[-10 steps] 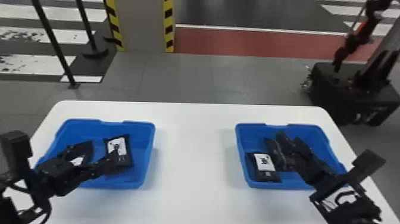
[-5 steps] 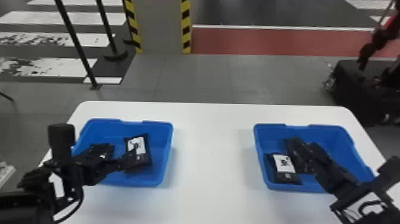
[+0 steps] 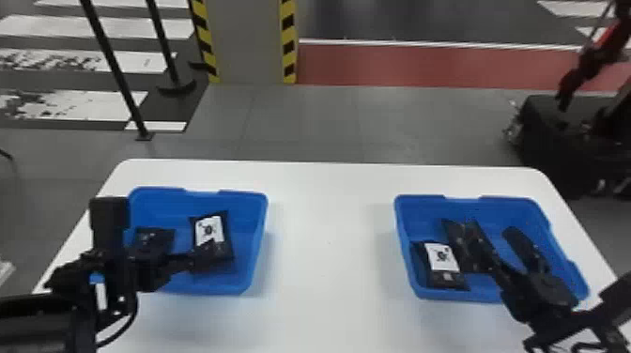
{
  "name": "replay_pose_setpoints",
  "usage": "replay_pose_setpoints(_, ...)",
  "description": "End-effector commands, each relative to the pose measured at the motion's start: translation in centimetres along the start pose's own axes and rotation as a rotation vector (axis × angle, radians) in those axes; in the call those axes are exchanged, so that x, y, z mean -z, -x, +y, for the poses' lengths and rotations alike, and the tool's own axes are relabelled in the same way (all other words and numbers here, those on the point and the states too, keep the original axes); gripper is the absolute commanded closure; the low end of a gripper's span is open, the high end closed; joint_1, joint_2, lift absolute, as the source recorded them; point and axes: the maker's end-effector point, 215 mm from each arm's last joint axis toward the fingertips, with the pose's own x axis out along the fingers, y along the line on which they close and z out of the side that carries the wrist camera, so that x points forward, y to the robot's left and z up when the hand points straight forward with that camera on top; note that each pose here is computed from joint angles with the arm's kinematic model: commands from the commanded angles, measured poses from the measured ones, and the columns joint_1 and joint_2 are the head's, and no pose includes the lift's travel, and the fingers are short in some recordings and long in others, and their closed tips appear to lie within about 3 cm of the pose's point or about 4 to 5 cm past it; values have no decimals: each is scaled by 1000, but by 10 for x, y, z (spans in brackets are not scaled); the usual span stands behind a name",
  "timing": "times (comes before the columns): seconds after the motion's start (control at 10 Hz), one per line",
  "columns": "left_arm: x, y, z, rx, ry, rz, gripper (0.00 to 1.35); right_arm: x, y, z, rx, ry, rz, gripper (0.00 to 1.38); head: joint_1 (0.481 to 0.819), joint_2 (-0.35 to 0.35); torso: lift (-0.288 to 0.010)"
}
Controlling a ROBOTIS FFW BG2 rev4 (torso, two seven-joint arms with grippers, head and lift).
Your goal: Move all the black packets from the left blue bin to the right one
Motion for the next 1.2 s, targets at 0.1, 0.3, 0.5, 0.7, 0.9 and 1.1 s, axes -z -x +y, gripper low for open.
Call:
replay_pose_setpoints(0.1,9,-24,4,17,9,27,156,22,10,9,-10,-29,36,292,695,12,-110)
replay_pose_setpoints(0.3,18,-38,12,-6,25,74,156,21,9,12,-21,-39,33,292,695,23,-110)
replay_pose_setpoints(0.5,35,-58,6,27,58,131,283,22,5,14,-32,-50,34,292,695,28,-110)
replay_pose_setpoints(0.7,28,-72,-10,85,60,84,1052,23,5,16,-39,-57,37,351,695,16,-110)
replay_pose_setpoints(0.9,18,-71,-8,94,28,47,1205,24,5,18,-43,-71,36,375,695,2,-110)
replay_pose_setpoints(1.1,6,-64,-17,161,-9,-11,1205,25,4,22,-53,-88,35,375,695,1,-110)
